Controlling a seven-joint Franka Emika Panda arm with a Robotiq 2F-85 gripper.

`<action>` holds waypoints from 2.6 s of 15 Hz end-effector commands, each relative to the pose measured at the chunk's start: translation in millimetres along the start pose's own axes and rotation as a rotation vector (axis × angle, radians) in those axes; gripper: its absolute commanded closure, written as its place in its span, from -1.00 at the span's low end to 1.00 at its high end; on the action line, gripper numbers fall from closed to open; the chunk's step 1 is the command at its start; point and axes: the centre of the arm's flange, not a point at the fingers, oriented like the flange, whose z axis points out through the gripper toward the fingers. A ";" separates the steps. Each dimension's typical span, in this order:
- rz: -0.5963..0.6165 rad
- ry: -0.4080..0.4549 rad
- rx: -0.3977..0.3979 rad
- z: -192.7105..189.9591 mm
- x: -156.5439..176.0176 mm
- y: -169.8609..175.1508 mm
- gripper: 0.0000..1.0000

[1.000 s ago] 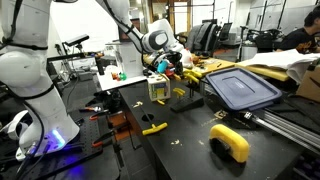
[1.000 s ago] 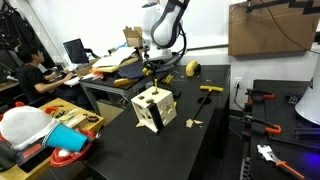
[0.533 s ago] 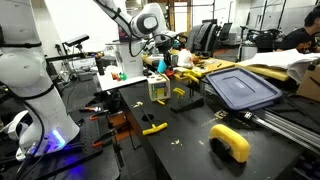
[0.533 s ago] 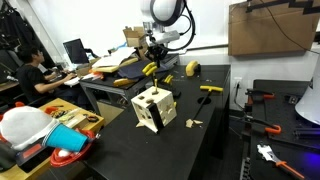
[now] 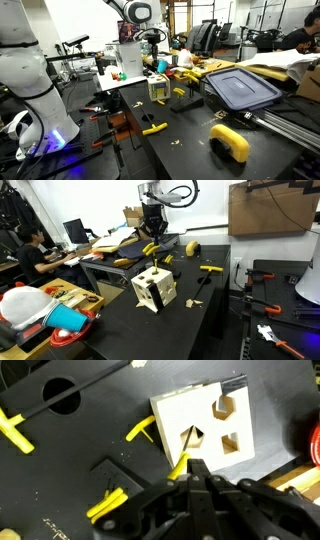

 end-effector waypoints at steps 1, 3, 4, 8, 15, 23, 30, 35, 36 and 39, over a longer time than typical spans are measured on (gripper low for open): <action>-0.012 -0.091 -0.014 -8.2 -0.4 -18.7 0.48; -0.029 -0.097 -0.063 -5.9 -7.2 -16.6 0.35; -0.031 -0.126 -0.074 -1.8 -14.1 -9.2 0.19; -0.044 -0.321 -0.063 22.1 -46.1 10.8 -0.38; 0.017 -0.508 0.028 4.2 6.0 26.0 -1.00; 0.134 -0.587 0.112 14.3 132.1 16.6 -1.00; 0.167 -0.678 0.150 59.9 150.6 20.0 -1.00; 0.231 -0.704 0.168 80.3 149.3 45.1 -1.00; 0.246 -0.709 0.180 84.9 148.5 47.5 -1.00; 0.264 -0.723 0.203 97.9 144.7 48.2 -1.00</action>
